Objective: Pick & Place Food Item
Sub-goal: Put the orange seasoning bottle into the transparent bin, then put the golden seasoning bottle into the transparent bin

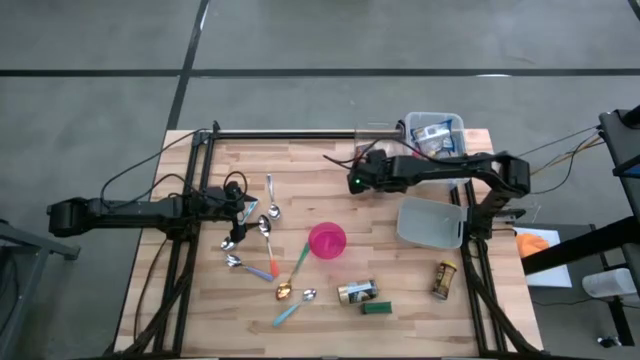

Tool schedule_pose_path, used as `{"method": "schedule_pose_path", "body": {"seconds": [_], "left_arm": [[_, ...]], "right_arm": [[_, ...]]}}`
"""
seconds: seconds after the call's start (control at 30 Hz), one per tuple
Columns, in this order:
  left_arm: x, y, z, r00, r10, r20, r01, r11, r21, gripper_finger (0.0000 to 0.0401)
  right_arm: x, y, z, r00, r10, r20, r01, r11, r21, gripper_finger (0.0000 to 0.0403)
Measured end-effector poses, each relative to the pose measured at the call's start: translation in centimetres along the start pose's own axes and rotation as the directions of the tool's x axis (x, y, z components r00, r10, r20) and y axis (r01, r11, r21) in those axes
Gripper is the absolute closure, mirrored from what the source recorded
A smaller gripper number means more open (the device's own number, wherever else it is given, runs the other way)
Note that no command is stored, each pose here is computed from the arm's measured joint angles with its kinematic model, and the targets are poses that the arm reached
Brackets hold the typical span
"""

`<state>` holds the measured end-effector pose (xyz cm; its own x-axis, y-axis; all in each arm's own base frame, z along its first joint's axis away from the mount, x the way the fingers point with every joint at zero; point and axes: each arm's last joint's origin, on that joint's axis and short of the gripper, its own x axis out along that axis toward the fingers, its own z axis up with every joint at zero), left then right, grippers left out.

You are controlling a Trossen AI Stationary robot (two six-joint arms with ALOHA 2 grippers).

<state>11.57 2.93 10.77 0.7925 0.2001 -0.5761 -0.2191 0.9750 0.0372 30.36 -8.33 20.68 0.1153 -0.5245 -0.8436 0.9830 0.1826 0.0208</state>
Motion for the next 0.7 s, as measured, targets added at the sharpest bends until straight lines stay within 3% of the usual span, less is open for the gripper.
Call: {"method": "schedule_pose_path", "body": {"seconds": [0.27, 0.5, 0.7], "left_arm": [[0.0, 0.0, -0.01, 1.0, 0.0, 0.0, 0.0, 1.0, 0.0, 0.0005], [0.0, 0.0, 0.0, 1.0, 0.0, 0.0, 0.0, 1.0, 0.0, 0.0005], [0.0, 0.0, -0.01, 1.0, 0.0, 0.0, 0.0, 1.0, 0.0, 0.0005]], "right_arm": [[0.85, 0.18, -0.2, 1.0, -0.014, -0.025, 0.015, 1.0, 0.013, 0.018], [0.55, 0.18, -0.04, 1.0, 0.003, -0.021, -0.003, 1.0, 0.027, 0.0106], [0.54, 0.17, -0.03, 1.0, 0.003, -0.018, -0.002, 1.0, 0.029, 0.0087]]}}
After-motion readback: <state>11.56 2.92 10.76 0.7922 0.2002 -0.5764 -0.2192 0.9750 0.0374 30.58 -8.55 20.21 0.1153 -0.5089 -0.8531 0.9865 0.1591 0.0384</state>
